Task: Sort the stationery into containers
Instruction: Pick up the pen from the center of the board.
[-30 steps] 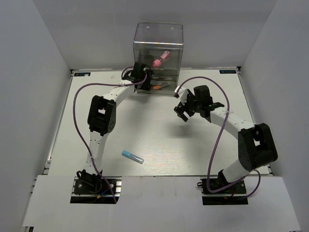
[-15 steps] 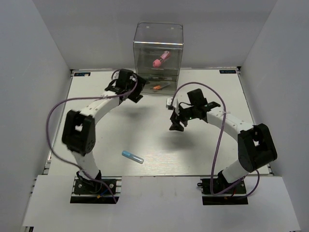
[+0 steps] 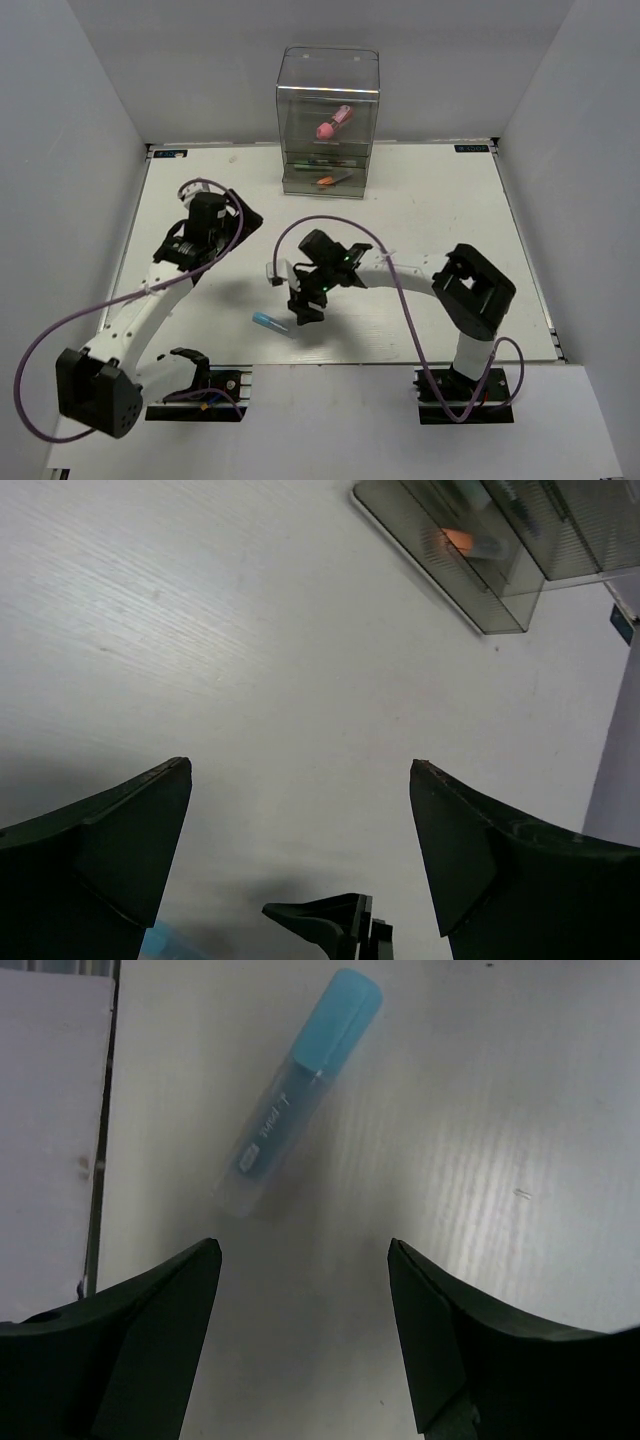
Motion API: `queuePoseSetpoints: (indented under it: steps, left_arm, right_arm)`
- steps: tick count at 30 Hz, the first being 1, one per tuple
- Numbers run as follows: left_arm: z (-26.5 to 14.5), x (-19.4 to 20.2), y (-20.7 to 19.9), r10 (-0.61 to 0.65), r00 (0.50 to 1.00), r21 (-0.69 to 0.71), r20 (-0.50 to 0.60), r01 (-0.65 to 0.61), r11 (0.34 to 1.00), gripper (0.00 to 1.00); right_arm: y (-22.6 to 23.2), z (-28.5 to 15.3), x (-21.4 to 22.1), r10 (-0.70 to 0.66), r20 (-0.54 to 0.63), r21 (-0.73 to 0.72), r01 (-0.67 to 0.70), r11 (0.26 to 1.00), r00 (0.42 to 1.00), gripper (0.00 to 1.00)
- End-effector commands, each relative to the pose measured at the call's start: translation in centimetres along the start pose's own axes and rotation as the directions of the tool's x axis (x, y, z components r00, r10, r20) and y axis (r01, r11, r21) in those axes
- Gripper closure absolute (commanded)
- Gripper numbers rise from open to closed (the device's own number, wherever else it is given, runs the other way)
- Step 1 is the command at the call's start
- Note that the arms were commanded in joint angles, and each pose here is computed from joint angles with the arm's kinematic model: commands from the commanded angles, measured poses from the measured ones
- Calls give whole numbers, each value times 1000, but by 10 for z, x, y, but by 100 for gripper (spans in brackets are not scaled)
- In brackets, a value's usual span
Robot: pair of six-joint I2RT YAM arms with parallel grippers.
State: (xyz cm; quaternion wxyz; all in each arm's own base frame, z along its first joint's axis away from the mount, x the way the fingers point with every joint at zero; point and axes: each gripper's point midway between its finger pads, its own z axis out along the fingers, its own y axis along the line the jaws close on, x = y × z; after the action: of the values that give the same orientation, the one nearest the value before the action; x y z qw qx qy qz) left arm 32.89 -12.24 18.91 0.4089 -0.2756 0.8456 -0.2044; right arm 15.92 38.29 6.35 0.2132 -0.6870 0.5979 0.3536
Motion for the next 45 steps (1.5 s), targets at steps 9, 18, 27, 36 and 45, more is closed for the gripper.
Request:
queuePoseSetpoints:
  steps: [9,18,27,36,45]
  left_arm:
    - [-64,-4,65,13,992,-145,122,4,989,0]
    - [-84,-12,78,-38,979,-153,202,70,986,0]
    - [-84,-14,84,-84,968,-171,235,127,977,0]
    - [-68,-12,71,-108,970,-125,217,138,983,0]
    - [-55,-5,61,-120,975,-83,187,137,987,0]
  right_arm:
    - [21,65,-26,30,-49,103,-25,994,998,25]
    - [1,77,1,102,-135,278,-61,959,986,38]
    - [-3,42,33,81,-191,352,-9,936,978,88]
    - [-55,-34,14,39,-143,554,48,831,989,100]
    - [-170,-119,0,24,-133,761,86,643,991,100]
